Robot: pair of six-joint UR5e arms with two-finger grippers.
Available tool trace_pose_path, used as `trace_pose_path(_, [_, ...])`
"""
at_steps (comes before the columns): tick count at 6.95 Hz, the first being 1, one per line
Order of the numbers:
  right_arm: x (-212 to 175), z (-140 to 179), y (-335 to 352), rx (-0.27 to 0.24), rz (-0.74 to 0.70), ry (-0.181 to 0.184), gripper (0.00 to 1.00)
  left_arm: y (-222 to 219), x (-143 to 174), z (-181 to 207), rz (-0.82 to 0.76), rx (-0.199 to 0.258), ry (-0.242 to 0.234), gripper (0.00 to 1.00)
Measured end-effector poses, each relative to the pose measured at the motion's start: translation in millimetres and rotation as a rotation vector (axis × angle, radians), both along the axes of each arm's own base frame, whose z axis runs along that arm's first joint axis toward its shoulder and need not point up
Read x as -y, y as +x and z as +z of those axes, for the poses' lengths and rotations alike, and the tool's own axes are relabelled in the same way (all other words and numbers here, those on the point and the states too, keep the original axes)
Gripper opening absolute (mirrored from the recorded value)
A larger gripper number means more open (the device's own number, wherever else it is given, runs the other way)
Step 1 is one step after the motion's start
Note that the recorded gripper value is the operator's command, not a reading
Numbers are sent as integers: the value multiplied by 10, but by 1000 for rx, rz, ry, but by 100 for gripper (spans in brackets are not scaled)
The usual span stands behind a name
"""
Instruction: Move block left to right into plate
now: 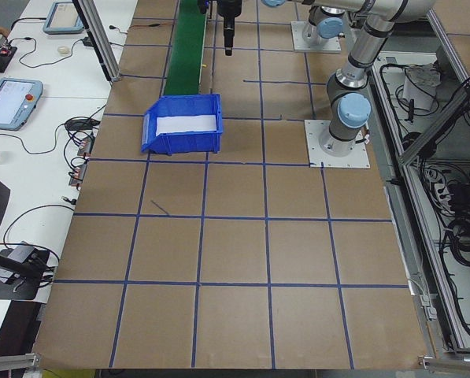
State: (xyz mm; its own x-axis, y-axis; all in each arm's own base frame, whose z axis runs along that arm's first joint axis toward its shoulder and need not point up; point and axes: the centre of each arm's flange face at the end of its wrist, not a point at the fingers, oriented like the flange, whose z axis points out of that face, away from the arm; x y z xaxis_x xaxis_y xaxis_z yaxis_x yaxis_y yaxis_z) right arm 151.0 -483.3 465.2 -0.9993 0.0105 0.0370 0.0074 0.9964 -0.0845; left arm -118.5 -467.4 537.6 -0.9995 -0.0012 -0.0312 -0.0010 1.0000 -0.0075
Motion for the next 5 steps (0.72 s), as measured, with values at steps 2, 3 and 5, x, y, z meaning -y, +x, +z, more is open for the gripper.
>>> trace_pose_path(2, [1, 4, -2, 3, -1, -1, 100, -2, -1, -1, 0, 0, 1, 100])
trace_pose_path(3, [6, 14, -1, 8, -1, -4, 100, -2, -1, 0, 0, 0, 0, 100])
trace_pose_path(5, [15, 37, -1, 13, 0, -10, 100, -2, -1, 0, 0, 0, 0, 100])
